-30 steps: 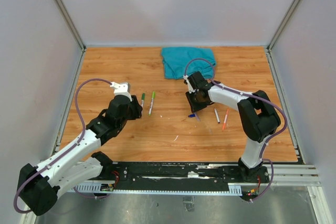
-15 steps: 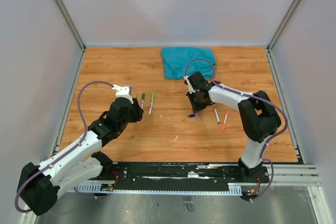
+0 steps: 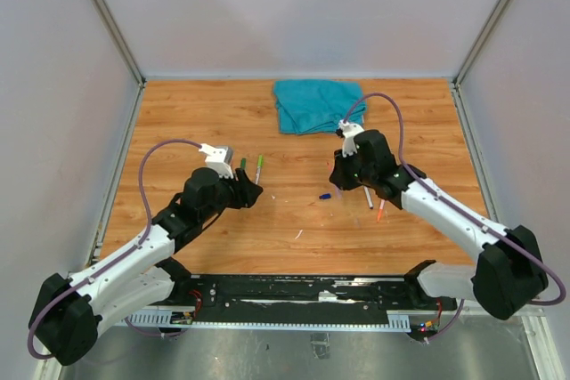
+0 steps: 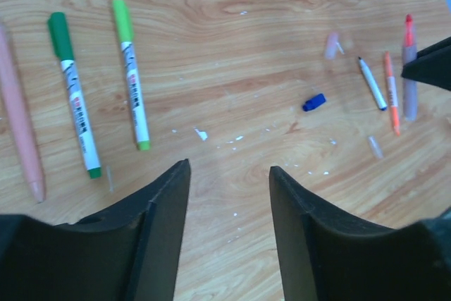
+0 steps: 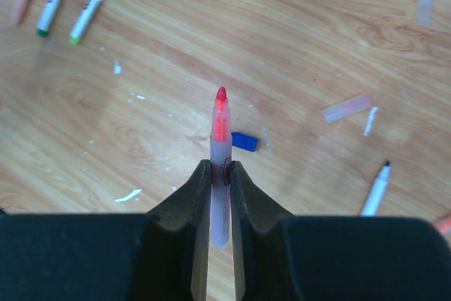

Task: Insert the pens into the pen caps
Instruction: Pick up the pen from the center of the board.

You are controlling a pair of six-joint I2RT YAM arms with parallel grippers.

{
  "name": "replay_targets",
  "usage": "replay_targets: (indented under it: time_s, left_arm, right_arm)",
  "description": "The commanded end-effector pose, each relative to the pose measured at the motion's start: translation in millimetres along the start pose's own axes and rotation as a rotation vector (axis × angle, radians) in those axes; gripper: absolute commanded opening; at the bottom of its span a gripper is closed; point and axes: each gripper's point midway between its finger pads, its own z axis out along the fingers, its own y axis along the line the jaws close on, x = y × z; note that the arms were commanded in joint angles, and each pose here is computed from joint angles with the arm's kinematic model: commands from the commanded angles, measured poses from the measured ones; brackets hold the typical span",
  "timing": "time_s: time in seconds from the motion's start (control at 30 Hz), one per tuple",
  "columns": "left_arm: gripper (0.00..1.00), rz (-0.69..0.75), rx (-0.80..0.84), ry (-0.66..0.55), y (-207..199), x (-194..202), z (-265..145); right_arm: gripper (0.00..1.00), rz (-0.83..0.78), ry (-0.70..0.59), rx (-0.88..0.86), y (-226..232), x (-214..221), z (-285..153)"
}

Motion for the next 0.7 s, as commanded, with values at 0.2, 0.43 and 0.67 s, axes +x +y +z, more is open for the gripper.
replay_targets:
  time_s: [0.2,0.43,0.67]
  left_arm:
    - [0.58,0.002,0.266,-0.150,-78,-30,-19]
    - [0.59,-0.099,0.435,-0.218,-120,-31,-35]
    - [0.58,-0.077,0.500,-0.174,-142,-20,-31]
  right_arm:
    - [0.05,0.210,-0.265,-0.302,54,-37,-32]
    - [0.01,0.366,-0.401,-0.512,91,-51,-50]
    - [0.01,0.436,-0.476,-0.632,116,-58,-61]
